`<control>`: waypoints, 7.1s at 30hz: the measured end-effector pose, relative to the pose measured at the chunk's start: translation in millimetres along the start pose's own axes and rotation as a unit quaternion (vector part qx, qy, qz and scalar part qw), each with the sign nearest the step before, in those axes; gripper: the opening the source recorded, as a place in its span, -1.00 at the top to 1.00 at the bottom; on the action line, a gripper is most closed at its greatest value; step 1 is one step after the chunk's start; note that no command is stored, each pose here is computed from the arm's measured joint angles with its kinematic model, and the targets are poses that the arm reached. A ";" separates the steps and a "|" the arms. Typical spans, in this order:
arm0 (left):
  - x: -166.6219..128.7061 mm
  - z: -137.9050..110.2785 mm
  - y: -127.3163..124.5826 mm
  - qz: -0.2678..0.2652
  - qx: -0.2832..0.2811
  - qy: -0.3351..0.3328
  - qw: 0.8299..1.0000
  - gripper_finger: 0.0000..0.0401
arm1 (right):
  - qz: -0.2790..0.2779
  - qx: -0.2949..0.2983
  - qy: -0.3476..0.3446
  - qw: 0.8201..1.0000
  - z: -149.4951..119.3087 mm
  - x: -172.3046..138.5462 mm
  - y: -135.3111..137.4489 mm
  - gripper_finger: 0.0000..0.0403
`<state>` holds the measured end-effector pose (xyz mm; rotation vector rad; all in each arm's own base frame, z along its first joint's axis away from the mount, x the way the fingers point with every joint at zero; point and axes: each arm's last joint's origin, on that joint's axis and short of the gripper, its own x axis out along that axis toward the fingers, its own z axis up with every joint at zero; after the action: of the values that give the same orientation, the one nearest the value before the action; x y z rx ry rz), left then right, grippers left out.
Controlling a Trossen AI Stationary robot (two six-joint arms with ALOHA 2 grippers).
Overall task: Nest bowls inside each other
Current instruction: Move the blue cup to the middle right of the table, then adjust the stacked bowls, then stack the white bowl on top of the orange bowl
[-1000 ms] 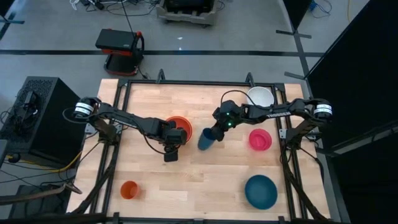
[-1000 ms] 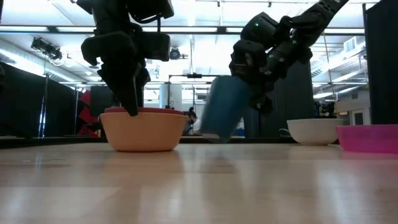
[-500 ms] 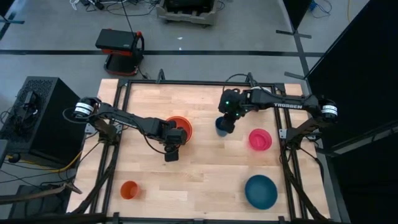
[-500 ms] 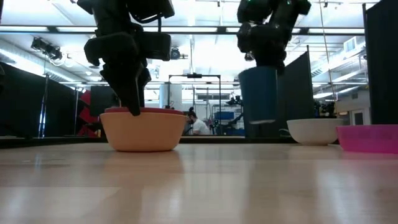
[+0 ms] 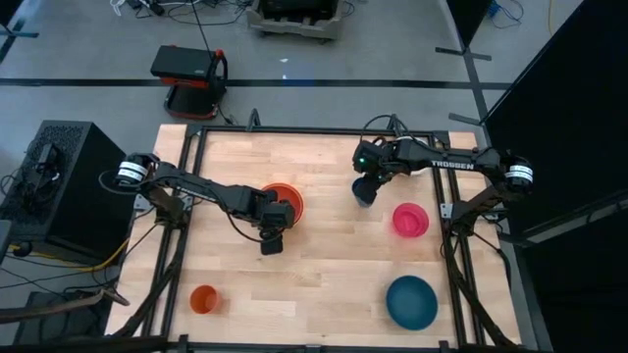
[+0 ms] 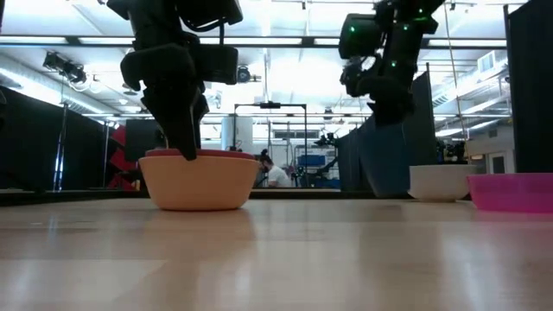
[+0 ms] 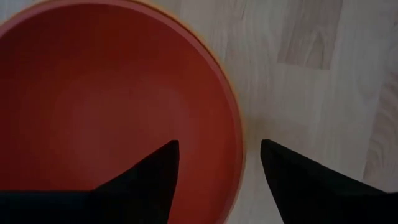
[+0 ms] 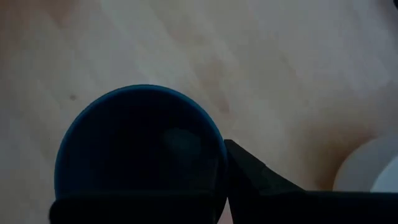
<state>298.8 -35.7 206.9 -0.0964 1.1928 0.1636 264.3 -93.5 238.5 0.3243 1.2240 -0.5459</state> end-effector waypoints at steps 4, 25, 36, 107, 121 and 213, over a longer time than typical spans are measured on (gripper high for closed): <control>0.0 0.4 -0.1 -0.001 -0.008 -0.002 1.000 -0.07 | 0.003 0.035 -0.027 0.999 -9.0 -7.4 -11.7 1.00; -0.5 9.1 -2.6 -0.014 -0.019 -0.046 0.999 -0.07 | -0.010 0.139 -0.105 0.985 -65.9 -14.9 -46.7 1.00; -0.5 9.0 -2.6 -0.015 -0.026 -0.046 0.998 -0.07 | 0.008 0.135 -0.084 0.987 -71.3 2.7 -44.6 0.90; 16.5 84.4 -11.0 -0.020 0.143 -0.018 0.989 1.00 | 0.065 0.196 -0.368 0.907 -67.9 -106.6 -70.9 0.22; 54.6 93.5 -17.0 -0.008 0.152 0.027 0.988 0.95 | 0.067 0.199 -0.363 0.908 -68.6 -105.8 -70.8 0.27; -161.2 95.8 75.8 -0.096 -0.062 -0.317 0.941 -0.15 | -0.067 0.003 0.035 0.997 -88.3 -10.3 -84.6 0.01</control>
<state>315.2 42.1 392.9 -0.2500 0.5231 0.0857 144.4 -115.8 224.7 0.2694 1.3194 -0.6571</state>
